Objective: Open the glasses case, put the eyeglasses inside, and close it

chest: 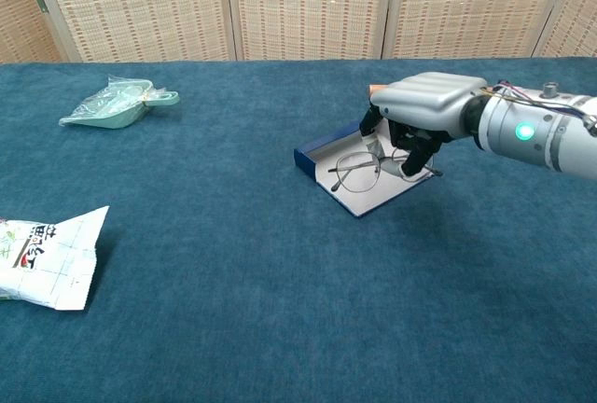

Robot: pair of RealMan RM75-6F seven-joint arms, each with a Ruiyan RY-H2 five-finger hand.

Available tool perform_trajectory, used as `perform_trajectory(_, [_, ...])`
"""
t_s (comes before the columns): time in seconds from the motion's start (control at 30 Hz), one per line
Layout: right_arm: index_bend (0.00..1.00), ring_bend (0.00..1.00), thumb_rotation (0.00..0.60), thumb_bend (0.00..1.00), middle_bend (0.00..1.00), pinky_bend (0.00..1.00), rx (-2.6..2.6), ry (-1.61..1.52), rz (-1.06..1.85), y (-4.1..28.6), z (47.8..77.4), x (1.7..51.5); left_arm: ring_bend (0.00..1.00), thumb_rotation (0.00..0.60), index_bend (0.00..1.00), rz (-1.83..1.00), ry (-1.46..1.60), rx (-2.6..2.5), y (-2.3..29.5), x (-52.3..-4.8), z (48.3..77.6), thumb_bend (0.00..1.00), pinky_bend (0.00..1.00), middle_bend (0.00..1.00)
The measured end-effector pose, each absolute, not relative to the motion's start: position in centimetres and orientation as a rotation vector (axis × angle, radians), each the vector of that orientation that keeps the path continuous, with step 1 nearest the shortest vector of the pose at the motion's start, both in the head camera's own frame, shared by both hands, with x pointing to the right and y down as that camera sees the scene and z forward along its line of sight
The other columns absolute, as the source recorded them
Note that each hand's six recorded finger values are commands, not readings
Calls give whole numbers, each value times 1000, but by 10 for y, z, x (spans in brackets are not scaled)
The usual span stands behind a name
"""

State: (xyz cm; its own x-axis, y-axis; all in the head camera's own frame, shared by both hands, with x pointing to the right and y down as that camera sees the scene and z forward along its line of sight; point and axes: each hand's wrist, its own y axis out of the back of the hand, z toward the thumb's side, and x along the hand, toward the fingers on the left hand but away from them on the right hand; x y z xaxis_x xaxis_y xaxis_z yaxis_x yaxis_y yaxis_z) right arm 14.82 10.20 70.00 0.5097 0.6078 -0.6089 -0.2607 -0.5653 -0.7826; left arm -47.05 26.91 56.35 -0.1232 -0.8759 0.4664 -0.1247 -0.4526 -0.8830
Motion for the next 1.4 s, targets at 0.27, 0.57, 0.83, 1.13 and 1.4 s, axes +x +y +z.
perform_trajectory(0.27, [600,1000,600,383,1000,1000,-1774,-231,1156,75,715,140,105,600,236,-1648,1126,-1545,270,-473,562,199,190,119])
perform_trajectory(0.57, [595,1000,600,374,1000,1000,-1757,-192,1147,72,740,133,105,600,236,-1657,1123,-1547,272,-473,563,200,190,119])
perform_trajectory(0.83, [342,1000,600,345,1000,1000,-1760,-214,1169,72,752,128,105,600,236,-1662,1128,-1544,273,-476,563,200,190,119])
perform_trajectory(1.13, [73,1000,600,309,1000,1000,-1769,-312,1179,67,744,132,105,600,236,-1668,1130,-1547,275,-479,565,200,190,119])
perform_trajectory(1.4, [3,1000,600,273,1000,1000,-1771,-301,1171,76,743,129,105,600,236,-1663,1127,-1557,275,-477,567,199,190,119])
